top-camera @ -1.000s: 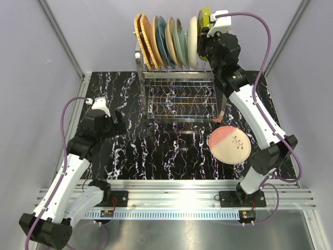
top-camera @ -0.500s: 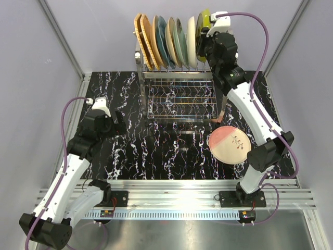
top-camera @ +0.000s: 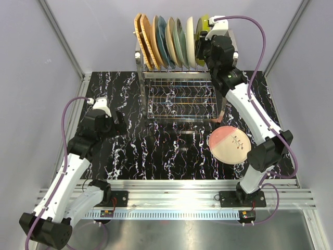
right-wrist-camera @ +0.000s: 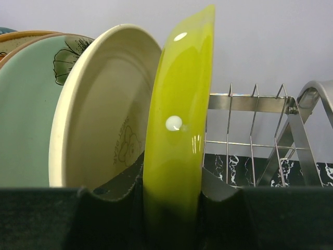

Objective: Load the plates into the dish rack
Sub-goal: Insert the plate into the dish rack

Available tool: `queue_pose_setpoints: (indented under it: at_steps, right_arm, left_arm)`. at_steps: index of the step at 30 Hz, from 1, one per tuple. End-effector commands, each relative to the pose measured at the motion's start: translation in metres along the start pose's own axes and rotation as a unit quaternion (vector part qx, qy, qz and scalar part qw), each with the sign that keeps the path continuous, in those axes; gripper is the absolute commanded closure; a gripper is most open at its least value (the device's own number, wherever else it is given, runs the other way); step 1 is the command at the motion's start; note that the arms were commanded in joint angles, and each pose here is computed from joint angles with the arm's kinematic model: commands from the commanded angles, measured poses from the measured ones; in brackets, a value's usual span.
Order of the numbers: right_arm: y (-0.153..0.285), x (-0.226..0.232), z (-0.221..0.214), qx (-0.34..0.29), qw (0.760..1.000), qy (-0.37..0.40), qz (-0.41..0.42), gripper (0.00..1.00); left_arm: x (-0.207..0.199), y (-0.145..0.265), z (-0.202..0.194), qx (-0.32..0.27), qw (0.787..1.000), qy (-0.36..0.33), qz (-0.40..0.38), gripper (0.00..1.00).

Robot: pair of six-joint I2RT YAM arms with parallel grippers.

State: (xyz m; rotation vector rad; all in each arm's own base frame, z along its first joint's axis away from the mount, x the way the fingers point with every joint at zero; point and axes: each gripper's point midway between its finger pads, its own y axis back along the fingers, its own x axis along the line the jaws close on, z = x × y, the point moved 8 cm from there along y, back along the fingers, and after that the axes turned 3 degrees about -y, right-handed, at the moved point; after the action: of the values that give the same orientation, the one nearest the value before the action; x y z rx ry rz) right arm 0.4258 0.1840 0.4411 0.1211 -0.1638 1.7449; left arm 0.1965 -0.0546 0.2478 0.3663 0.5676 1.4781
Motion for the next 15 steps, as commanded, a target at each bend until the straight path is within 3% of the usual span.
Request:
queue_pose_setpoints:
  at_steps: [1,2,6,12,14,15]
  right_arm:
    - [0.0021,-0.0002,0.0375,-0.088,0.996,-0.021,0.001,0.92]
    - [0.0025,0.0006,0.0371,-0.088,0.996,-0.021,0.003,0.86]
    - [-0.0005,0.0006,0.0315,-0.081,0.996,-0.021,0.005,0.83]
    - [-0.0016,0.0007,0.0284,-0.074,0.997,-0.017,0.006,0.68]
    - [-0.0006,0.0004,0.0300,-0.075,0.997,-0.016,0.007,0.55]
    - [-0.0008,0.0015,0.0289,-0.073,0.997,-0.015,0.008,0.54]
  left_arm:
    - [-0.0023,-0.0030,0.0063,-0.015,1.000,-0.003,-0.011,0.01]
    - [-0.0021,-0.0032,0.0059,-0.014,1.000,-0.003,-0.010,0.01]
    - [-0.0020,-0.0035,0.0056,-0.014,1.000,-0.003,-0.010,0.01]
    - [-0.0020,-0.0042,0.0052,-0.012,1.000,-0.004,-0.009,0.01]
    - [-0.0020,-0.0045,0.0049,-0.010,1.000,-0.004,-0.009,0.01]
    - [-0.0020,-0.0042,0.0052,-0.012,1.000,-0.004,-0.009,0.01]
